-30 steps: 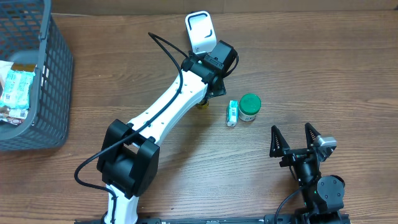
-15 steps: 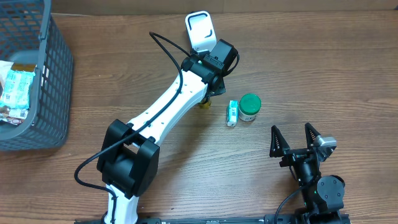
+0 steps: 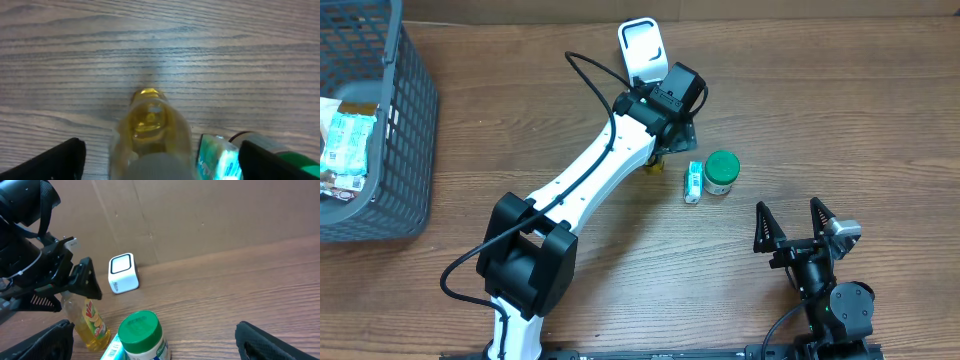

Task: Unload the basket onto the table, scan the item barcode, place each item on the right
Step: 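Set the yellow bottle upright beside the jar and release it, then move the left gripper back into the grey basket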

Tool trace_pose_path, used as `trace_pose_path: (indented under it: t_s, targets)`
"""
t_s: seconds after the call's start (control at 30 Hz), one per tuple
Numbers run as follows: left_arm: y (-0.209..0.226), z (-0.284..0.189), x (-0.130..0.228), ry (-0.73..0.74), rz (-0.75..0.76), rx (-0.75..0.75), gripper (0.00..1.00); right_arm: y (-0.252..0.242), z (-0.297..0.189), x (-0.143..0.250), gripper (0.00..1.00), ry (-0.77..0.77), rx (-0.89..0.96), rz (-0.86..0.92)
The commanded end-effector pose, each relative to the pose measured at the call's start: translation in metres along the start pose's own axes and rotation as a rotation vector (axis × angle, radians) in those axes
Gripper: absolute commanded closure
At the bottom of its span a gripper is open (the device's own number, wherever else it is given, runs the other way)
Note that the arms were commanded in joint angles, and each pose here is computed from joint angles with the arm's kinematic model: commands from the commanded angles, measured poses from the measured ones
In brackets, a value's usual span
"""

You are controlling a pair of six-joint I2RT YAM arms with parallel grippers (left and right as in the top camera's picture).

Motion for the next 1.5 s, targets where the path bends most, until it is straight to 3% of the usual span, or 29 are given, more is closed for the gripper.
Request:
trace_pose_path:
  t_s: [0.0, 0.13, 0.33, 0.6, 0.73, 0.9, 1.2, 1.47]
  targets:
    - [-0.008, -0.018, -0.009, -0.039, 0.151, 0.047, 0.00, -0.001, 0.000, 0.002, 0.00, -0.002, 0.000, -0.007]
    - [-0.013, -0.067, -0.038, -0.147, 0.218, 0.086, 0.01, -0.001, 0.000, 0.002, 0.00, -0.002, 0.000, -0.007]
    - [0.012, -0.162, -0.093, -0.362, 0.190, 0.069, 0.00, -0.001, 0.000, 0.002, 0.00, -0.002, 0.000, -0.007]
    - [0.113, -0.244, -0.151, -0.593, 0.126, -0.210, 0.00, -0.001, 0.000, 0.002, 0.00, -0.002, 0.000, -0.007]
    - [0.174, -0.251, -0.171, -0.582, 0.080, -0.376, 0.01, -0.001, 0.000, 0.002, 0.00, -0.002, 0.000, -0.007]
    - [0.253, -0.253, -0.190, -0.554, -0.089, -0.432, 0.00, -0.001, 0.000, 0.002, 0.00, -0.002, 0.000, -0.007]
    - [0.378, -0.263, -0.195, -0.541, -0.317, -0.383, 0.00, -0.001, 0.000, 0.002, 0.00, -0.002, 0.000, -0.007]
    - [0.466, -0.229, -0.187, -0.408, -0.422, -0.454, 0.00, -0.001, 0.000, 0.002, 0.00, -0.002, 0.000, -0.007]
Point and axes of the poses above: each gripper's point midway between its finger pads, its own z axis out along the fingers, its own y axis along the line the jaws close on, x = y × z, the point moved 10 cm from there along -z, back along the fingers, and after that the axes turned 7 degrees about -z, right-handed, at the moved point
